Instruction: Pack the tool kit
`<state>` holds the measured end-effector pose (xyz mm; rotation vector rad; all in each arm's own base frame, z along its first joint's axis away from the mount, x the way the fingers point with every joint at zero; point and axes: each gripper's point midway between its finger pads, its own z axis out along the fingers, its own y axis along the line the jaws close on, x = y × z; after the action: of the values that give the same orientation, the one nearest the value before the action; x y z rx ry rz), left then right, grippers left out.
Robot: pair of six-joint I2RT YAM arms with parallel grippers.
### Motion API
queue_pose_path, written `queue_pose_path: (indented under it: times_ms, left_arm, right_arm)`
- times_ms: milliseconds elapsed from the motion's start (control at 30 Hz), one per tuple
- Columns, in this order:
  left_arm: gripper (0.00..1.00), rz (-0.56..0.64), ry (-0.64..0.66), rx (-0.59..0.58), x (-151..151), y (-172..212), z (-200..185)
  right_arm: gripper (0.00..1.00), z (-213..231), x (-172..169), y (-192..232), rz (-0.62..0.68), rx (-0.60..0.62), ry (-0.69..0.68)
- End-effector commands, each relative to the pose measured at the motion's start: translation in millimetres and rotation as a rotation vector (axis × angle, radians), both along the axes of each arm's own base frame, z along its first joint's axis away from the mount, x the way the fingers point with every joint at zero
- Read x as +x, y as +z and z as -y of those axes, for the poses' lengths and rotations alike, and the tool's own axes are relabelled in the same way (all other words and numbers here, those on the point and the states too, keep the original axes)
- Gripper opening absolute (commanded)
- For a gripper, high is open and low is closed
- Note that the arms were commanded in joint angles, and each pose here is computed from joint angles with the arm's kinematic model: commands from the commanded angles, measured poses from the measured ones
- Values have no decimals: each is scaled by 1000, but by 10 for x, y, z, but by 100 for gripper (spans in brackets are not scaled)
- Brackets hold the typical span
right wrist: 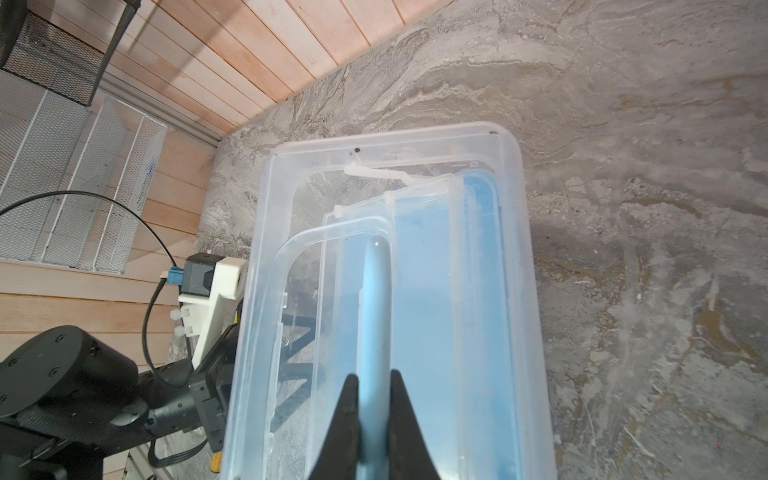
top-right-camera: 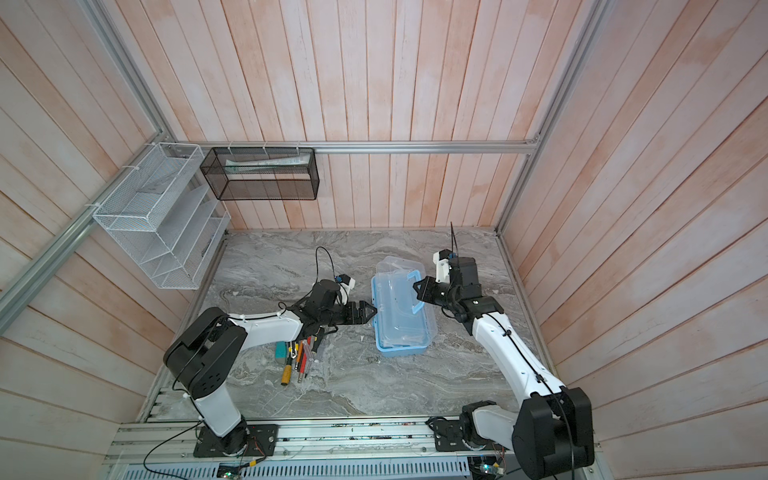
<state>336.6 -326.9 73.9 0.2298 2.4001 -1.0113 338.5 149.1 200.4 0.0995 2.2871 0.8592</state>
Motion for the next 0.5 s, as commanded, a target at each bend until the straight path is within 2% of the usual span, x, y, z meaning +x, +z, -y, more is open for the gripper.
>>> queue_pose_path:
  times_ms: [0,467]
  left_arm:
    - [99,-4,8,34,22,-75,-16]
    - [98,-8,-4,29,42,-110,67]
  right_arm:
    - [0,-76,59,221,92,27,27]
    - [0,-82,63,255,93,26,31]
